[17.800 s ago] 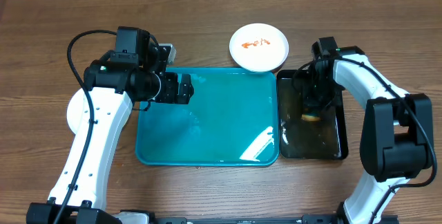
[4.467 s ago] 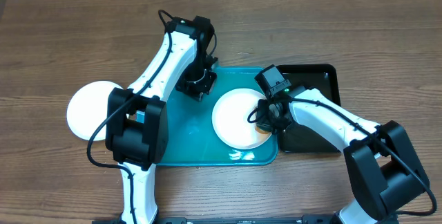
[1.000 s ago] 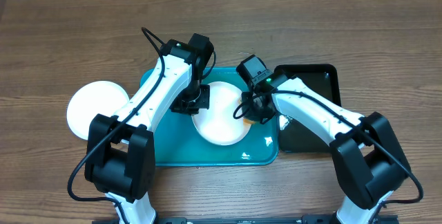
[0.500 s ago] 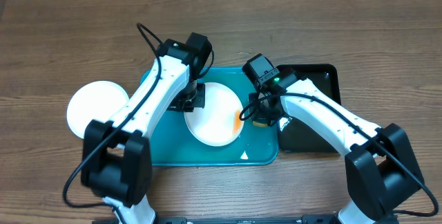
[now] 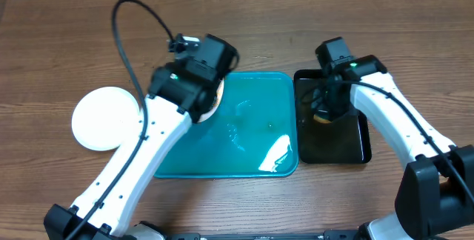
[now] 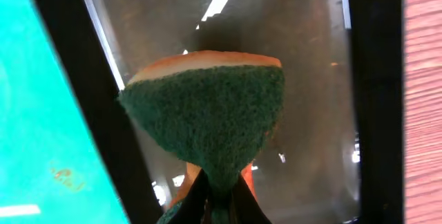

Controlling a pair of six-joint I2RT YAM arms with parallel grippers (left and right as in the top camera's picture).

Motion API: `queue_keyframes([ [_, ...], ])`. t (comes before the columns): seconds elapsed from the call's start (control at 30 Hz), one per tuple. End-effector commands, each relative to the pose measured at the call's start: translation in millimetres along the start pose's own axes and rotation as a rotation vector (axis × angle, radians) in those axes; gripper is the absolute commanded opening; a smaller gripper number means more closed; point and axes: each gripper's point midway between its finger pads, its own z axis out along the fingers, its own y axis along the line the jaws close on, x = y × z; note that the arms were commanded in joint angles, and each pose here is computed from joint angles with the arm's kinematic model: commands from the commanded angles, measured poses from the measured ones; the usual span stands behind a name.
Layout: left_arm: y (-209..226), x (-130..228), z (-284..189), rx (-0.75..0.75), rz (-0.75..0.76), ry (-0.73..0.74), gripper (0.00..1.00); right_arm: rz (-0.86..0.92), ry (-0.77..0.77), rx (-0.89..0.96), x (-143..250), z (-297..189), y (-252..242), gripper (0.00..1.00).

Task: Clean dirty plates on tray and stack at the side
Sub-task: 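Return the sponge with the right gripper to the black tray, then carry the white plate left with the left gripper onto the plate stack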

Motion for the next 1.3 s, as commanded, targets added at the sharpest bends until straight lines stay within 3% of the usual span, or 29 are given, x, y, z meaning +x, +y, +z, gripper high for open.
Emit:
queue_keyframes([
  [0.0,16.7,-22.4,-24.8,-0.197,0.047,-0.171,0.04,0.012,0.005,0.011,0.6,5.2,-15.9,0.04],
  [0.3,-11.1,-33.7,-71.8,-0.257,0.136,-0.368,0.04,0.023,0.021,0.003,7.4,18.2,-19.2,0.04],
  [0.87,-15.0,-32.5,-72.0,-0.246,0.131,-0.368,0.04,0.024,0.021,-0.018,6.8,18.2,-15.3,0.04],
  [1.1,9.7,-17.4,-35.6,-0.184,0.044,-0.19,0.04,0.023,0.028,-0.015,8.4,18.2,-16.1,0.04],
  [1.27,66.0,3.2,1.8,-0.093,-0.187,0.017,0.04,0.022,0.028,-0.015,8.4,18.1,-16.1,0.04],
])
